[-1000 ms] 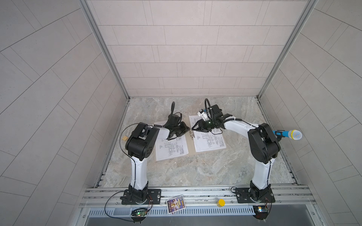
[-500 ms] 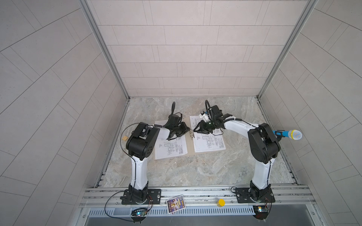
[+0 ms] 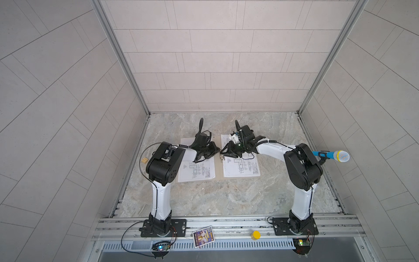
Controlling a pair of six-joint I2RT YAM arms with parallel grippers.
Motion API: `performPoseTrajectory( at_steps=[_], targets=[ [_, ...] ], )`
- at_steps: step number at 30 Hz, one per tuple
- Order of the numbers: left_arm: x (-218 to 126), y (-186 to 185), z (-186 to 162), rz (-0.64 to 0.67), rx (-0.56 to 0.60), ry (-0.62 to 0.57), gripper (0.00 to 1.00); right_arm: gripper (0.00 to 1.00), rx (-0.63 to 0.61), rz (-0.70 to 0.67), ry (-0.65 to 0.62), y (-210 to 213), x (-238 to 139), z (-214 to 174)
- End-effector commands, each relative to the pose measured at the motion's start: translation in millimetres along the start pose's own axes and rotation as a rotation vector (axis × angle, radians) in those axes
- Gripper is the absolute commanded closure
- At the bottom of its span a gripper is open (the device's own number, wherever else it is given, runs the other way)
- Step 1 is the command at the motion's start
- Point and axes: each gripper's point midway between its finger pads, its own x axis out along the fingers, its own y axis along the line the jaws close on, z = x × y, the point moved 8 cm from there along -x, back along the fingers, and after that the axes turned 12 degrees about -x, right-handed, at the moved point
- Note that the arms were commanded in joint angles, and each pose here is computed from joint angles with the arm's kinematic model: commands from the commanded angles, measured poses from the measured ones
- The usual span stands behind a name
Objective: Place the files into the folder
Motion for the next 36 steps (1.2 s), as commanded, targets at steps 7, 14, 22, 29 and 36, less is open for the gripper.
performPoseTrajectory(
  at_steps=[7,14,22,29,36],
  targets=[
    [1,21,-8,0.047,-0.053,-0.037,0.91,0.63,0.035,-0.017,-0.015,-6,10,6],
    [0,23,-10,0.057,-0.058,-0.05,0.91,0.64,0.036,-0.016,-0.006,-8,13,4],
    [-2,25,-12,0.066,-0.061,-0.06,0.91,0.64,0.037,-0.01,-0.009,-8,14,6],
    [-2,25,-12,0.066,-0.062,-0.06,0.91,0.66,0.046,-0.015,0.0,-12,19,6],
    [-2,26,-12,0.067,-0.061,-0.06,0.91,0.7,0.05,-0.015,0.006,-14,20,4]
  ],
)
